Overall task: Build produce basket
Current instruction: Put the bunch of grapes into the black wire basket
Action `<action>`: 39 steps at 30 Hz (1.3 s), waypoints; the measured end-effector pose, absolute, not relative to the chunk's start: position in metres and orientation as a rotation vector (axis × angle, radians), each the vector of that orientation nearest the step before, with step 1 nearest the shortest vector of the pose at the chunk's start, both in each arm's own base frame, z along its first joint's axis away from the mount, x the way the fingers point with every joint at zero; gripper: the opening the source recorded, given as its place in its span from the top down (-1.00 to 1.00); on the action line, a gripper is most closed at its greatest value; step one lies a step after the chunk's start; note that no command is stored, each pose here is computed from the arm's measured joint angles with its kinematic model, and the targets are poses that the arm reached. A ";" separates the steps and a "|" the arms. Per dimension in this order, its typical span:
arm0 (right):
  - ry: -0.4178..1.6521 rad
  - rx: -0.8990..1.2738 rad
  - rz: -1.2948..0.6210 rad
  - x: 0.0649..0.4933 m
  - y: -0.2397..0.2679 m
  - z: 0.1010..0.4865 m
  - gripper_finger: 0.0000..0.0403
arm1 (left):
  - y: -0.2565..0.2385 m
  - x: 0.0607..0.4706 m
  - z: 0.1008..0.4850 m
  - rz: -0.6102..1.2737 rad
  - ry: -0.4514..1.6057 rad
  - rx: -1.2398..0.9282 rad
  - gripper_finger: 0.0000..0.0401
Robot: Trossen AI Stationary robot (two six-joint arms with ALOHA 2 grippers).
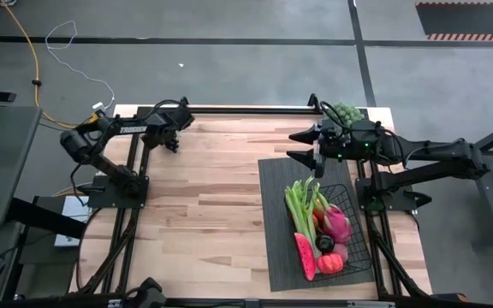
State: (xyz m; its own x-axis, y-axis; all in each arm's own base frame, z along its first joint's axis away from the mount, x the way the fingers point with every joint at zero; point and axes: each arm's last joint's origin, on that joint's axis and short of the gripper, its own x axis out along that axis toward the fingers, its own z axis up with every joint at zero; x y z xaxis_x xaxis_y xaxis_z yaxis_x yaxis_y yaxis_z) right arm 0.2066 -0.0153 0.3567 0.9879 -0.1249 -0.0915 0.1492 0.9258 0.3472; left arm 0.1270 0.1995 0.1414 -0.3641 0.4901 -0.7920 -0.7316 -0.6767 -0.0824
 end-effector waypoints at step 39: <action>0.083 0.404 -0.164 0.206 -0.016 0.355 -0.50 | 0.161 0.159 0.170 1.863 0.295 -1.054 0.96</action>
State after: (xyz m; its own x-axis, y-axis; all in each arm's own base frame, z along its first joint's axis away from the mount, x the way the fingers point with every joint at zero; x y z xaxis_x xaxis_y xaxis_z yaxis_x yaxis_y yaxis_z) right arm 0.2064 -0.0158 0.3545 0.9834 -0.1418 -0.1129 0.1748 0.9066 0.3841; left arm 0.1591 0.1605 0.1703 -0.1859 0.6126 -0.7682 -0.8202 -0.5272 -0.2219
